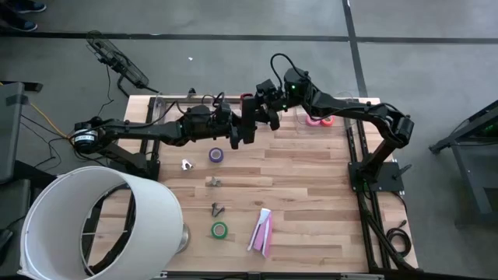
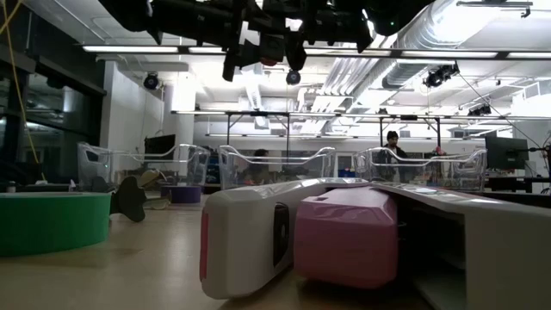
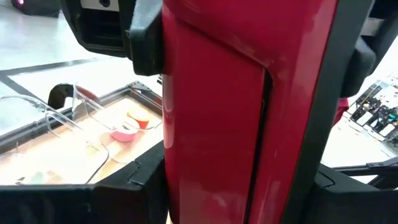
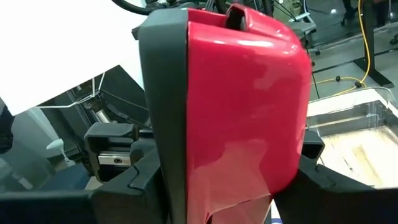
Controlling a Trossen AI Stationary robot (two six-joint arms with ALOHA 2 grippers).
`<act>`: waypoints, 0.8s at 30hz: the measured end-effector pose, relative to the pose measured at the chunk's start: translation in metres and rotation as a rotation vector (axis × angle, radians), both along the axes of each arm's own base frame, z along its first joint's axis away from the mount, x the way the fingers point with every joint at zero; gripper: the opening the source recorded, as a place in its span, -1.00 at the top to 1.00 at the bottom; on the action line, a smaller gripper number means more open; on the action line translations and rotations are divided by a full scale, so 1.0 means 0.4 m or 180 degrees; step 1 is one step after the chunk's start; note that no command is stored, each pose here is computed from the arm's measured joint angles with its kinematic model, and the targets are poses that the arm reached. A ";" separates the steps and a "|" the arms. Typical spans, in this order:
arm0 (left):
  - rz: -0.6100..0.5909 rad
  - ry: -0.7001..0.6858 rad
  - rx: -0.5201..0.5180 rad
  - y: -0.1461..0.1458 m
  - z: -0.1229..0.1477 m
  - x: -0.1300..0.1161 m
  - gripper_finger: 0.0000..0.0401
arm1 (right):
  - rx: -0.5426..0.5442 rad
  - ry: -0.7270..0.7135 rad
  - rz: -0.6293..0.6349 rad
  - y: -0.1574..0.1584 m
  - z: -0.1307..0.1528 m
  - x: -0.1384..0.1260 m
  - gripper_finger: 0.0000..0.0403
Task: Pick and place Stapler, Stapler remover, tape
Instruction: Put the red stapler into the left transparent bin
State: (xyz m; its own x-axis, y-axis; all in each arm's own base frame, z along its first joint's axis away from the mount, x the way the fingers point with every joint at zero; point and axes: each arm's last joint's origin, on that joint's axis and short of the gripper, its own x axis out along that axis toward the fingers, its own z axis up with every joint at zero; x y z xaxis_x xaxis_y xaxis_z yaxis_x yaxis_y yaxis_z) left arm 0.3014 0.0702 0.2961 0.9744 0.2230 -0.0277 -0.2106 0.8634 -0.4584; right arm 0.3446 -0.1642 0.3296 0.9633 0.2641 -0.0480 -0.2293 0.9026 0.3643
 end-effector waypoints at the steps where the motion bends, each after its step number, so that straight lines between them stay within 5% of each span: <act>1: 0.0026 0.0000 -0.0002 0.001 0.000 0.000 0.00 | 0.0007 0.0002 -0.0004 0.000 0.000 0.000 -0.09; 8: 0.0270 0.0142 -0.0109 0.029 -0.013 -0.008 0.00 | 0.0323 0.0105 -0.0171 -0.029 -0.002 -0.014 -0.69; 15: 0.0599 0.0210 -0.0306 0.059 -0.023 -0.018 0.00 | 0.0515 0.0181 -0.0311 -0.081 -0.007 -0.044 -0.71; 24: 0.1638 0.0580 -0.0804 0.112 -0.069 -0.053 0.00 | 0.0710 0.0323 -0.0243 -0.132 -0.017 -0.086 -0.72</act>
State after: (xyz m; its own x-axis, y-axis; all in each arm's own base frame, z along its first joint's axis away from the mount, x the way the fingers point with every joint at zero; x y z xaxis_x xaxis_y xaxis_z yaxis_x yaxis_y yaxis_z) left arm 0.2804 0.1150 0.2686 0.7175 0.6297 -0.2978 -0.6672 0.4986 -0.5534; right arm 0.3101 -0.2172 0.3228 0.9741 0.2057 -0.0943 -0.1156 0.8106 0.5740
